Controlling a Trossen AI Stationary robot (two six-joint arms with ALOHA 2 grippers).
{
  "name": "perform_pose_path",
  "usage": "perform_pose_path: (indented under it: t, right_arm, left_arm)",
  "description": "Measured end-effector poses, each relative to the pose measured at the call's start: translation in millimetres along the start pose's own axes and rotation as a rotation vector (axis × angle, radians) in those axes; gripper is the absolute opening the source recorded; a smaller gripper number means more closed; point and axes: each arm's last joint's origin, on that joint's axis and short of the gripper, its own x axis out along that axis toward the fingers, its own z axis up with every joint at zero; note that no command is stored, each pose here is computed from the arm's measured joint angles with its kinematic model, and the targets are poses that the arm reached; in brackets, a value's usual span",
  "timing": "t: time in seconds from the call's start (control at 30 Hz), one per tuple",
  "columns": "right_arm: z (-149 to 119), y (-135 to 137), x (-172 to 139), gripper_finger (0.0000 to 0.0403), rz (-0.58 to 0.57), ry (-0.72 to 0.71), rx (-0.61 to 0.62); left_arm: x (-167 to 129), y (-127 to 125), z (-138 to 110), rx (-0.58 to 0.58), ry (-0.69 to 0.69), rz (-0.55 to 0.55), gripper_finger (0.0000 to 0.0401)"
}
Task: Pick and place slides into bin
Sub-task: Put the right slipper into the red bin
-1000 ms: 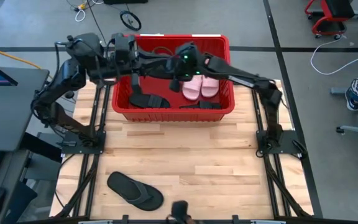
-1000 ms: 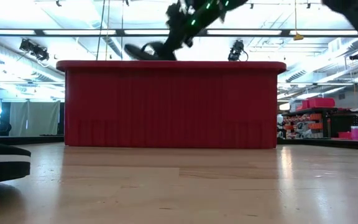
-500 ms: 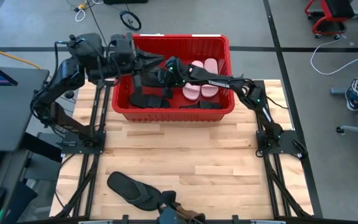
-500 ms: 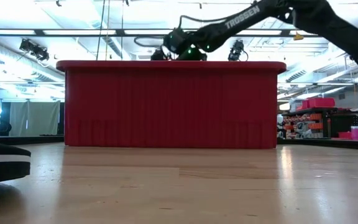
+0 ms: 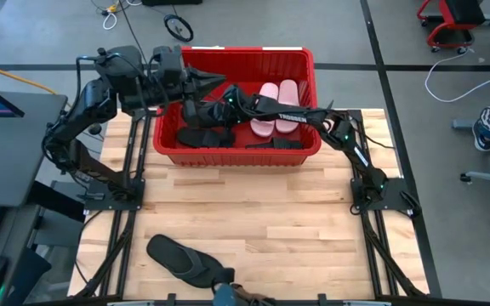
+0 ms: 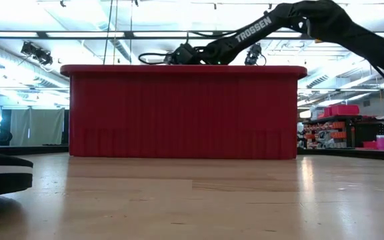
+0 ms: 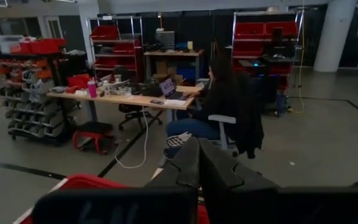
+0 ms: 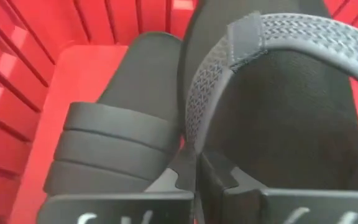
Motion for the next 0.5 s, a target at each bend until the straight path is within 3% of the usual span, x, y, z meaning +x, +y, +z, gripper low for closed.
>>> perform_pose_path:
  t: [0.27,0.5]
  right_arm:
    - [17,2,-8,0.0003,-0.007,-0.075,-0.013]
    - [8,2,-2,0.0003,-0.012,-0.033,-0.016]
  left_arm:
    - [0,0,0,-0.038,0.000,0.000,0.0015]
    - [0,0,0,-0.045,0.000,-0.002,0.0010]
